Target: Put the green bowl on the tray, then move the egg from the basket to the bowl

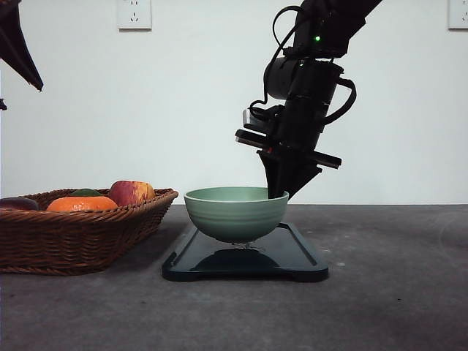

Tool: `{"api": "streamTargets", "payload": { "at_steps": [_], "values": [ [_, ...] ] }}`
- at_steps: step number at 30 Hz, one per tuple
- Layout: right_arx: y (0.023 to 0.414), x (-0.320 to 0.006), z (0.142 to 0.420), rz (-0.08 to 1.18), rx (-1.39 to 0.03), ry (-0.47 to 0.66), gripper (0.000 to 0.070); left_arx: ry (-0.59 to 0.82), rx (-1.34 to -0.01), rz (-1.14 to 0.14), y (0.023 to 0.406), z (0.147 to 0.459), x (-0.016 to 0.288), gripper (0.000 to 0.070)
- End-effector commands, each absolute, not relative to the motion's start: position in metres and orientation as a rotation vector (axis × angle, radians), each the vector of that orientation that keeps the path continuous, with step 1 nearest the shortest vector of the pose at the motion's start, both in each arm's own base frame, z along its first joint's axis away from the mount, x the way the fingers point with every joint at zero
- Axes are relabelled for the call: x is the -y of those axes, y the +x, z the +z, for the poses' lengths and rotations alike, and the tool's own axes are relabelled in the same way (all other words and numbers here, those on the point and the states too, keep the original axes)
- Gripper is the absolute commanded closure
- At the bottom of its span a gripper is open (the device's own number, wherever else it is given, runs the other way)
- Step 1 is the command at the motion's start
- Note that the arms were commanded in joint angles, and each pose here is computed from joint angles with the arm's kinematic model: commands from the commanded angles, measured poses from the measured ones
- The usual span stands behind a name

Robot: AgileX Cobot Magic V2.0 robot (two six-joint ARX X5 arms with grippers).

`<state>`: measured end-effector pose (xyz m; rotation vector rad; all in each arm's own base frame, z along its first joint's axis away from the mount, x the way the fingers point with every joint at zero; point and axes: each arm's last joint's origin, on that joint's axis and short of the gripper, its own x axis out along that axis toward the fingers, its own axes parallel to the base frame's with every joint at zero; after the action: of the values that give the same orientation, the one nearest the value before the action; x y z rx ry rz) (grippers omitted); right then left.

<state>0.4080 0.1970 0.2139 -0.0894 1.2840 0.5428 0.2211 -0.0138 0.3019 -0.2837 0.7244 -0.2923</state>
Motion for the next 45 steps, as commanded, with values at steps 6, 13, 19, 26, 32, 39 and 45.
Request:
{"api": "streamTargets", "payload": {
  "at_steps": [6,13,19,26,32,39,45],
  "values": [
    [0.413,-0.206,0.201,0.553,-1.301,-0.095,0.0542,-0.277,-0.709,-0.306,0.224,0.308,0.014,0.035],
    [0.412,-0.202,0.218,0.522,-1.273,-0.09,0.0384,-0.277,-0.709,-0.306,0.224,0.308,0.014,0.035],
    [0.402,-0.197,0.258,0.533,-1.173,-0.088,0.0384,-0.277,-0.709,-0.306,0.224,0.308,0.014,0.035],
    [0.379,-0.193,0.273,0.582,-1.03,-0.072,0.0385,-0.279,-0.726,-0.304,0.223,0.307,0.014,0.035],
    [0.34,-0.176,0.262,0.626,-0.905,-0.046,0.0386,-0.28,-0.732,-0.303,0.222,0.306,0.014,0.035],
    [0.29,-0.148,0.246,0.625,-0.833,-0.034,0.0386,-0.281,-0.734,-0.303,0.222,0.306,0.014,0.035],
    [0.244,-0.124,0.236,0.623,-0.808,-0.03,0.0386,-0.281,-0.734,-0.303,0.222,0.306,0.014,0.035]
  ]
}}
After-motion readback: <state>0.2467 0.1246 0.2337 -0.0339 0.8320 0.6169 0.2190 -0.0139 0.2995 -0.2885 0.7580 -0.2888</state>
